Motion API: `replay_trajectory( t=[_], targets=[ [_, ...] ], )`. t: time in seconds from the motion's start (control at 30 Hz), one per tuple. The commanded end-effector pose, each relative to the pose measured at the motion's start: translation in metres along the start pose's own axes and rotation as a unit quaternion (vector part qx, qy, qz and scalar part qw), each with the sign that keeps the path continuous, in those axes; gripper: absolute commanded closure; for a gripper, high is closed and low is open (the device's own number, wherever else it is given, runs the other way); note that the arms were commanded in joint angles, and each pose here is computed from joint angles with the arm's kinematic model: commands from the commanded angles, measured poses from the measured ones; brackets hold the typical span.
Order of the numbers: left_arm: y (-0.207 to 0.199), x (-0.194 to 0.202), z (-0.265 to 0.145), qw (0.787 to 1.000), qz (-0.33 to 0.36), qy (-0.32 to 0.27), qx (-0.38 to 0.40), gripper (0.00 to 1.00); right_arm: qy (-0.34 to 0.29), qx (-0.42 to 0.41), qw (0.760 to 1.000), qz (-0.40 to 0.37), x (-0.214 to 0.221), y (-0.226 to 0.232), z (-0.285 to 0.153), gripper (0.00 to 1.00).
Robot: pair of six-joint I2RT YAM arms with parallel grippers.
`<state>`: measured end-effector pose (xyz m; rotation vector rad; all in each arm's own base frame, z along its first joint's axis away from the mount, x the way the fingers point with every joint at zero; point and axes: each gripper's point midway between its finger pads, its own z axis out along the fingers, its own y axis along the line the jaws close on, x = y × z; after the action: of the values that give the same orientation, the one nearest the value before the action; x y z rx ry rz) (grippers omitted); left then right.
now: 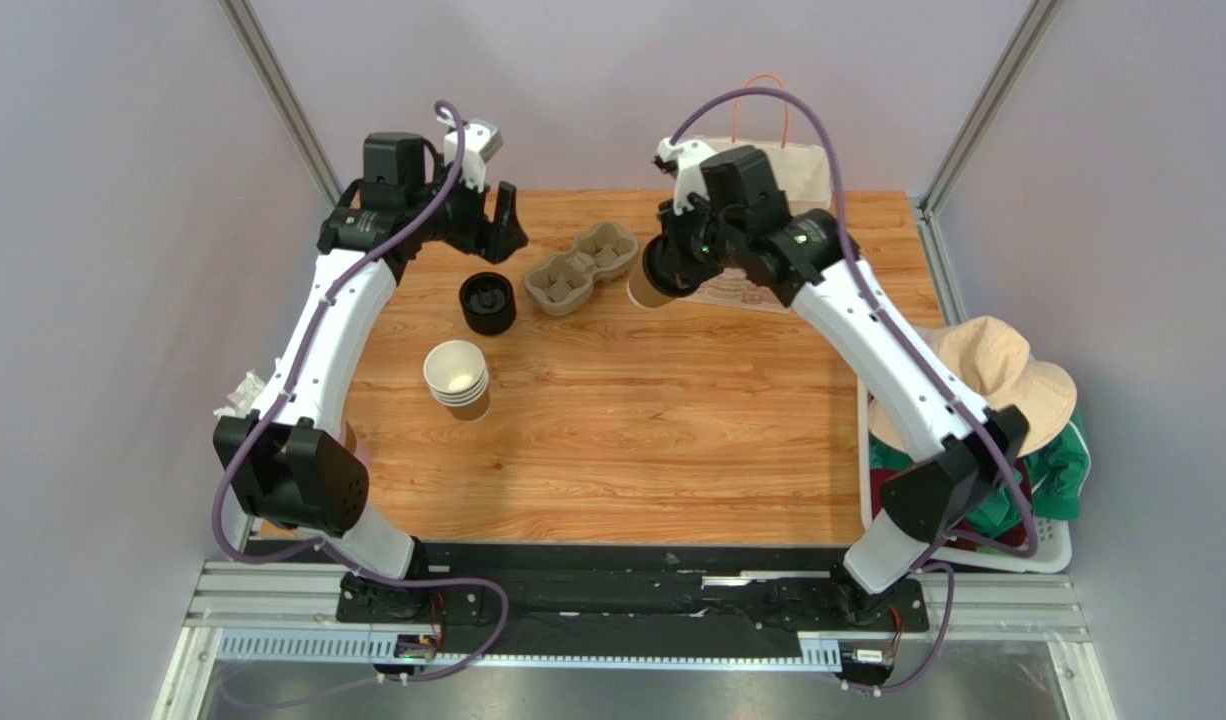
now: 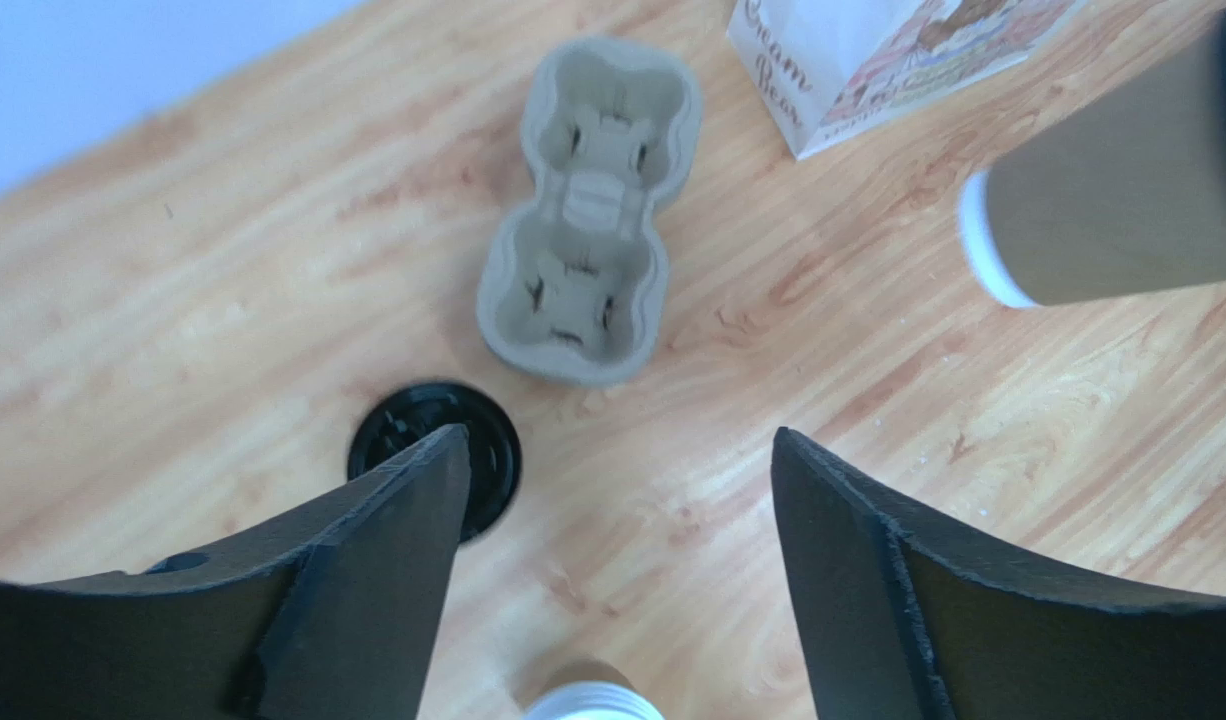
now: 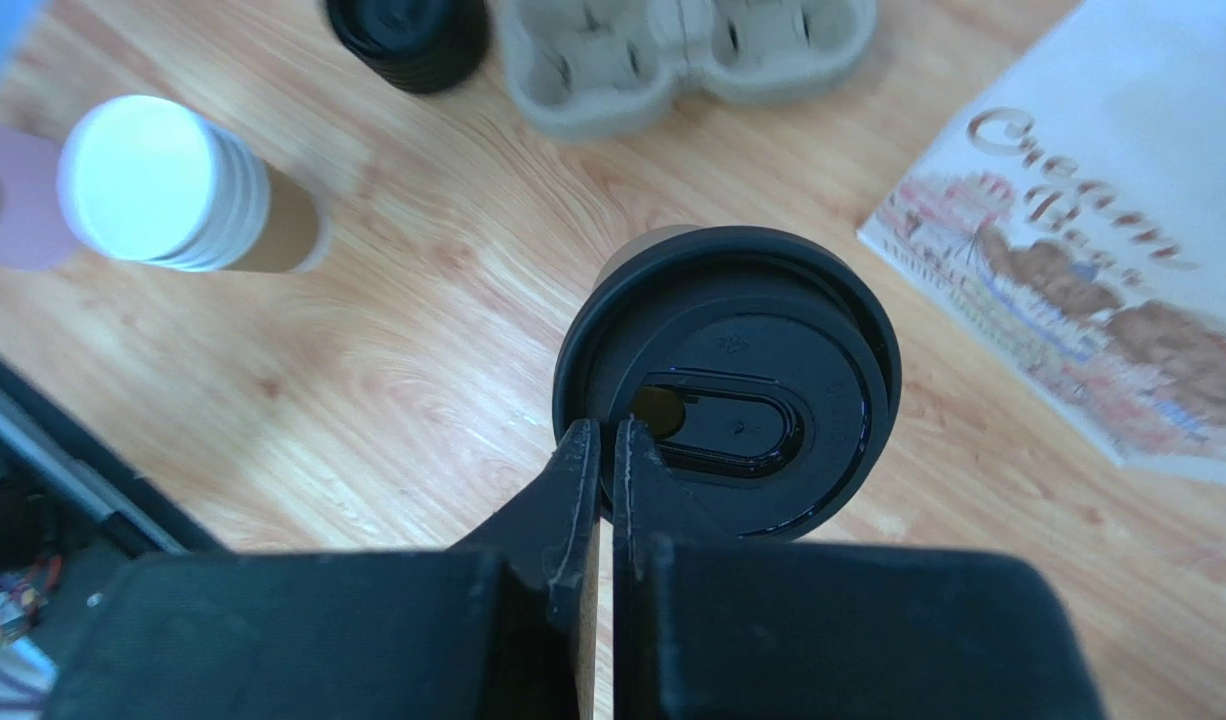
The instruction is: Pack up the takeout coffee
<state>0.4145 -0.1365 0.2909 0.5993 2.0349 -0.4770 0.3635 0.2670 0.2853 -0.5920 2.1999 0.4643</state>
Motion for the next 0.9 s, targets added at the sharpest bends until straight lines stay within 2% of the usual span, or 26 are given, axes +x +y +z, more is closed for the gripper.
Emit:
replay_trajectory(
  t=[0.0,0.17,0.2,0.27,0.4,0.47,0.6,0.87],
  targets=[
    [-0.022,-0.052,0.007,0.992,0.100,-0.054,0.045,0.16,-0.114,-0.066,0.990,-0.045,-0.056,0.025,-0.092,1.00],
    [-0.064,-0.083,0.036,0.967,0.226,-0.086,0.084,0.14,-0.197,-0.060,0.976,-0.070,-0.086,0.014,-0.168,1.00],
    [-0.069,-0.097,0.038,0.960,0.248,-0.106,0.081,0.14,-0.220,-0.042,0.972,-0.069,-0.092,0.005,-0.189,1.00],
    [-0.085,-0.102,0.054,0.947,0.290,-0.111,0.084,0.13,-0.246,-0.020,0.966,-0.072,-0.099,-0.003,-0.212,1.00],
    [-0.116,-0.134,0.064,0.915,0.367,-0.145,0.084,0.13,-0.289,0.076,0.953,-0.057,-0.104,-0.041,-0.256,1.00],
    [-0.135,-0.137,0.077,0.902,0.389,-0.154,0.104,0.12,-0.301,0.129,0.944,-0.038,-0.102,-0.064,-0.272,1.00],
    [-0.165,-0.157,0.086,0.863,0.450,-0.196,0.120,0.12,-0.312,0.217,0.925,-0.003,-0.092,-0.106,-0.288,1.00],
    [-0.196,-0.169,0.125,0.824,0.470,-0.261,0.178,0.10,-0.302,0.282,0.910,0.023,-0.067,-0.143,-0.297,1.00]
  ],
)
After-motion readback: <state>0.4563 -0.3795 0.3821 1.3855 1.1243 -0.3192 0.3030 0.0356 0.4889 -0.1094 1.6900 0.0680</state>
